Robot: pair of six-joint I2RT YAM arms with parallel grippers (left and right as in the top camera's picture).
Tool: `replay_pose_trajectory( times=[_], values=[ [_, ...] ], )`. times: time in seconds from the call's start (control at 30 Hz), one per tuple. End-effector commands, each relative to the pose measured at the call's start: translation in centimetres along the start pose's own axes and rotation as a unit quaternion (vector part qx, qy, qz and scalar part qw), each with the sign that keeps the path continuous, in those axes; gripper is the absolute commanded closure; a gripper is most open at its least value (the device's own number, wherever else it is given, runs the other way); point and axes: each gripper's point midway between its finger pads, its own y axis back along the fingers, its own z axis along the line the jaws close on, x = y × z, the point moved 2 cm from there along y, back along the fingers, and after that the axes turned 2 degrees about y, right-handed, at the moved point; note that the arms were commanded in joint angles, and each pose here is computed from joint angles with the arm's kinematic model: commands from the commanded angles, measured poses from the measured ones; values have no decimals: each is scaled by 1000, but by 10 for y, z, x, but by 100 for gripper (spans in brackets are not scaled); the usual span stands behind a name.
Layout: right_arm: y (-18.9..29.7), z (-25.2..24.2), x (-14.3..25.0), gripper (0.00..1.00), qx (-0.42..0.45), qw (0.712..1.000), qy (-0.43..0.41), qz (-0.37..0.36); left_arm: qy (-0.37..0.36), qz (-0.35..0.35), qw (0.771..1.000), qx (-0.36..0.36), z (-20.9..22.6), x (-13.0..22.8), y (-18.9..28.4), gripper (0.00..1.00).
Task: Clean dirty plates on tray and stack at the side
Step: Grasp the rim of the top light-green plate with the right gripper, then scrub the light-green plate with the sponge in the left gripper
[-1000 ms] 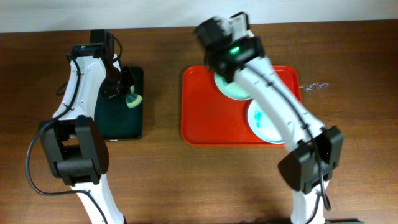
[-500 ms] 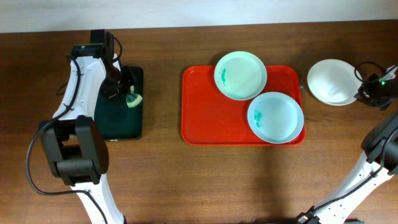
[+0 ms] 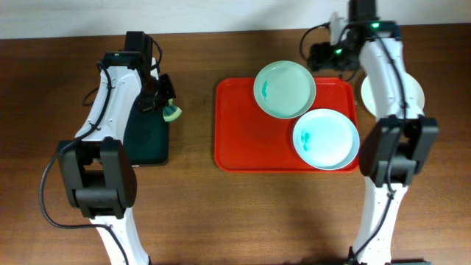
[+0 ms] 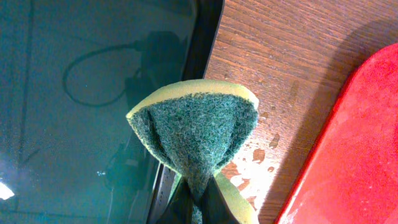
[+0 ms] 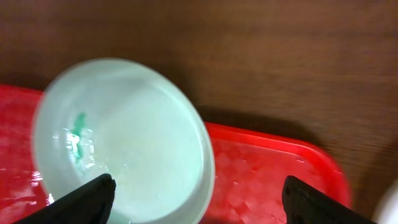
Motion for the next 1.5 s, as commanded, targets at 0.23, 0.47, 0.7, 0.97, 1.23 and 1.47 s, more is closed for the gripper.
replay_pose_trajectory(
  times=[0.23, 0.47, 0.7, 0.97, 1.23, 1.47],
  values=[
    [-91, 18, 47, 86, -4, 995, 17, 99, -9, 5, 1000, 2, -1, 1, -5, 100],
    [-87, 89, 93, 96, -33, 977, 61, 203, -98, 5, 995, 20, -58, 25, -11, 100],
    [-88, 105, 106, 76, -25, 970, 80, 230, -165, 4, 985, 40, -114, 57, -15, 100],
    [-103, 100, 131, 86, -20, 965, 48, 258, -207, -4, 976, 64, -156, 75, -35, 100],
    [-107, 104, 123, 96, -27, 970, 30, 239, -234, 46, 967, 92, -182, 108, -92, 100],
    [-107, 103, 123, 96, -27, 970, 31, 239, -229, -127, 936, -237, -96, 38, -100, 100]
  ],
)
